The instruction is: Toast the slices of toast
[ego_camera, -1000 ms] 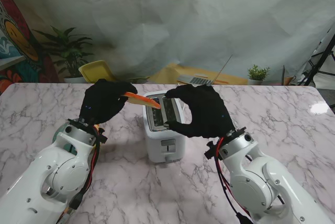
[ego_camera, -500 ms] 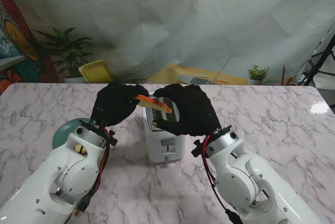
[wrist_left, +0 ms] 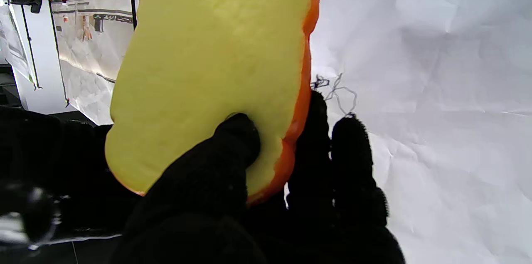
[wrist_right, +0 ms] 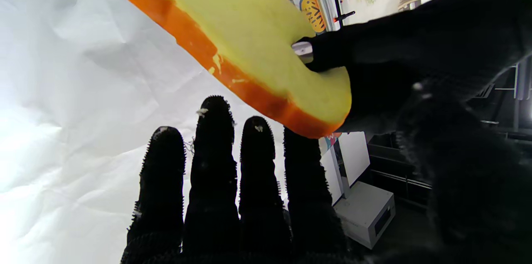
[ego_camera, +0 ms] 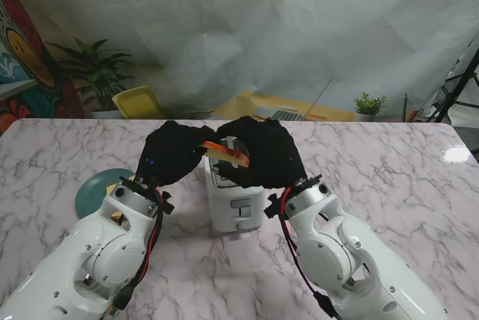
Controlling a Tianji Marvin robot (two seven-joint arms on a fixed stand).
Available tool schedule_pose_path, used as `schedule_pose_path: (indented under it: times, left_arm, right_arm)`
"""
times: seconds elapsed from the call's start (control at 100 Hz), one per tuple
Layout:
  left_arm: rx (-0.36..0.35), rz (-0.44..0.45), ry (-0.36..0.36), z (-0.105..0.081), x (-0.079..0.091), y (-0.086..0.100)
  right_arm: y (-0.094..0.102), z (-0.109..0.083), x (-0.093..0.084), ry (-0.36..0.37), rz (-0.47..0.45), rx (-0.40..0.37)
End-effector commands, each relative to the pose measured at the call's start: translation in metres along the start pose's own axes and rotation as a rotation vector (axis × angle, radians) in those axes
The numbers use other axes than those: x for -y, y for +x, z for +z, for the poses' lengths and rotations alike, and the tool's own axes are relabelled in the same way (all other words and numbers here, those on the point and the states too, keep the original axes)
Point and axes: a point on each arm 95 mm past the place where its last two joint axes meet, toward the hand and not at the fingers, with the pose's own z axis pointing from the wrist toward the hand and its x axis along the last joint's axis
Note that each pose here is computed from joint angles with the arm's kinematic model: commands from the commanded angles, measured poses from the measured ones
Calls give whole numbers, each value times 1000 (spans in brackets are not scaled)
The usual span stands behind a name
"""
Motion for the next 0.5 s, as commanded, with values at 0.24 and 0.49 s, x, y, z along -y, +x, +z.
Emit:
schedule_pose_path:
  times: [0.24, 0.49]
  left_arm:
    - [-13, -6, -12, 3, -2, 7]
    - [-24, -19, -21, 4, -4, 9]
  right_arm:
    - [-2, 3, -1, -80, -8, 25]
    - [-6, 5, -2, -123, -7, 46]
